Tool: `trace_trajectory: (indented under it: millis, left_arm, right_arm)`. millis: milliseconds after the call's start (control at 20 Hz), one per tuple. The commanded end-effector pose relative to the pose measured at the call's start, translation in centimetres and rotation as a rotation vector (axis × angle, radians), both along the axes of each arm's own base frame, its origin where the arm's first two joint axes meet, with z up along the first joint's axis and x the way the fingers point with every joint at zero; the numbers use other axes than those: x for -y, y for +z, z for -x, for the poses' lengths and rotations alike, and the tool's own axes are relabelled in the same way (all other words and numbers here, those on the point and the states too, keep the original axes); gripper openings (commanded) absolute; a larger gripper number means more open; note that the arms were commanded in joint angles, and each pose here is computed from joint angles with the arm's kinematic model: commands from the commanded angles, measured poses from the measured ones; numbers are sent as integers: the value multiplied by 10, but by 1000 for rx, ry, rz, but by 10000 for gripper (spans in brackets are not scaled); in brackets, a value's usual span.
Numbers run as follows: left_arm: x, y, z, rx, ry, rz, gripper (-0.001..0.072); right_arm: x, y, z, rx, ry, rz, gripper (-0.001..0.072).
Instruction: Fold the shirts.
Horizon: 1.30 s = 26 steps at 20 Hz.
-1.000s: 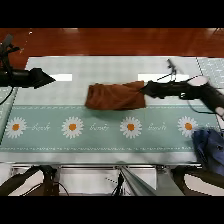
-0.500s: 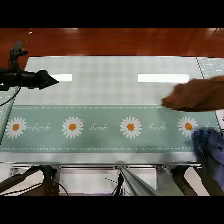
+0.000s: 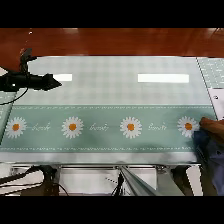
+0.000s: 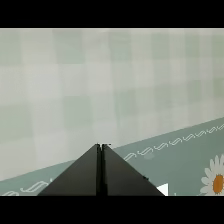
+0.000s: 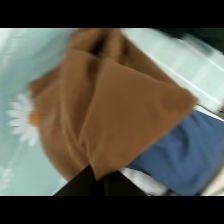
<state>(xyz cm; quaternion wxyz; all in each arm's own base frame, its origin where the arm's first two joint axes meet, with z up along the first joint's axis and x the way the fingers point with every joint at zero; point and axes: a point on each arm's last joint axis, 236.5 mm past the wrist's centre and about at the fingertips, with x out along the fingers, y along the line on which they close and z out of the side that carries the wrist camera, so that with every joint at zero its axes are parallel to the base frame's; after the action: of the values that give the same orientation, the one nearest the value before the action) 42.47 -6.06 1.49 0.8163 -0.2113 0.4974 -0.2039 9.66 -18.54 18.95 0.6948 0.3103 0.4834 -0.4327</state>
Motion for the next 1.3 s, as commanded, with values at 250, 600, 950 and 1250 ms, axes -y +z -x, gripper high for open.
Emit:
trace_trajectory:
  millis: [250,600,950,1250]
  left_arm:
    - [-20,-24,-28,33,94,-43,19]
    - [-22,-23,-31,43,104,-46,19]
    - [11,32,-23,44,-36,72,333]
    - [51,127,-11,195,-178,27,420]
  right_arm:
    - [9,-22,61,-230,-121,-2,26]
    - [24,-15,91,-364,-120,83,296]
    - [44,14,-66,217,237,261,453]
    - [-40,24,-188,550,650,62,456]
